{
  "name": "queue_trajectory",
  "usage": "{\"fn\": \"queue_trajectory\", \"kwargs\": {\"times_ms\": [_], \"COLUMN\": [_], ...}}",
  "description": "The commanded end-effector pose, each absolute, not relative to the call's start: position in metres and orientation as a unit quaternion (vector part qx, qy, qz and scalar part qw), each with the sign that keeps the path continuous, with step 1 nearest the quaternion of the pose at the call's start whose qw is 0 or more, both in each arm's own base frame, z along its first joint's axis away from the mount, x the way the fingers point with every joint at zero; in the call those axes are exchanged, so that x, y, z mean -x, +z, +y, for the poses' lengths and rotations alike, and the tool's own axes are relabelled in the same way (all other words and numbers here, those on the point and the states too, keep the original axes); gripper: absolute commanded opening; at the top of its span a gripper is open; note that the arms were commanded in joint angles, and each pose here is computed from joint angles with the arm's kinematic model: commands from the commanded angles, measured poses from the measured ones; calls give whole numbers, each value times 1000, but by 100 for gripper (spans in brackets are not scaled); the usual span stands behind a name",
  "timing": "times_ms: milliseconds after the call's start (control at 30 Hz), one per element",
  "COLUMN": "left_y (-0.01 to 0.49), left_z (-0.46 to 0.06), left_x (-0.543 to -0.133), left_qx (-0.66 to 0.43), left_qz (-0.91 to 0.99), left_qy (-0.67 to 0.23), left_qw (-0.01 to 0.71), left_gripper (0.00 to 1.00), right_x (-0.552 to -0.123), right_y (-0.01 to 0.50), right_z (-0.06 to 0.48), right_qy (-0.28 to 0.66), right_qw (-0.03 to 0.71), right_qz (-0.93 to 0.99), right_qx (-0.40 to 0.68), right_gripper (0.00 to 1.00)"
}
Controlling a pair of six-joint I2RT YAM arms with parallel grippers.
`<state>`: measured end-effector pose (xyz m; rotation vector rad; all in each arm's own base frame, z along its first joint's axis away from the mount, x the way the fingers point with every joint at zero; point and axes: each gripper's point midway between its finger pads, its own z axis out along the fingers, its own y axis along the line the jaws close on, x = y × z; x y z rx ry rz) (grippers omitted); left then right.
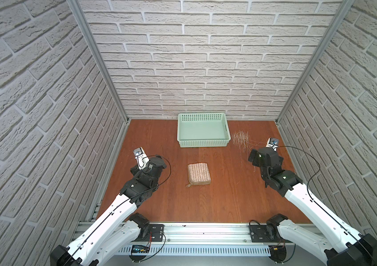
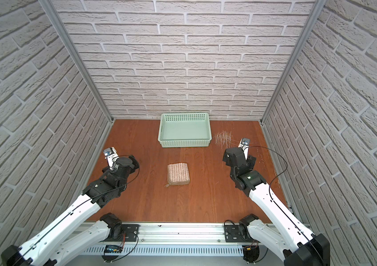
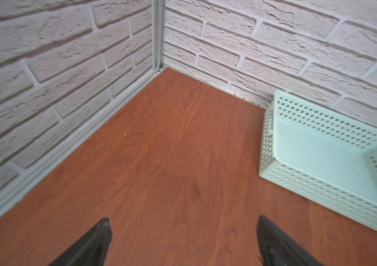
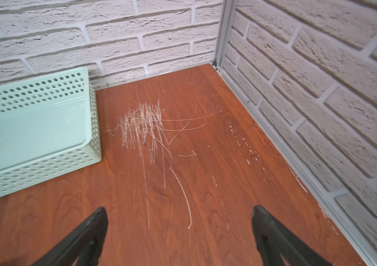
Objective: Fold the square dishcloth
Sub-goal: Reset both arms
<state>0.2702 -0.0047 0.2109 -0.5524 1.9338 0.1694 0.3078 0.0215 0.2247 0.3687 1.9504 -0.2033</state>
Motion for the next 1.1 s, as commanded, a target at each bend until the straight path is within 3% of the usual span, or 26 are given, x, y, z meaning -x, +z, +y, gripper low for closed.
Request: {"fn": "queue_trajectory", "kwargs": {"times_ms": [0,367,1067], "left_y": [218,197,152], "left_z": [6,33,35], "left_x": [-279,-299,-335], "left_qx": [198,188,115], "left_qz": [794,764,786], "left_qy": [110,25,32], "left_qw": [564,617,607], "left_gripper": [98,98,98], "right_x": [-313,-334,-381], "right_y": [248,182,114], "right_z": [1,-42,-44], "right_qy": [-119,-115,-60], "right_qw": [621,597,583], "right_qz": [755,766,797], "right_qx": [-170,-207,-146], "right_gripper": [99,99,99]}}
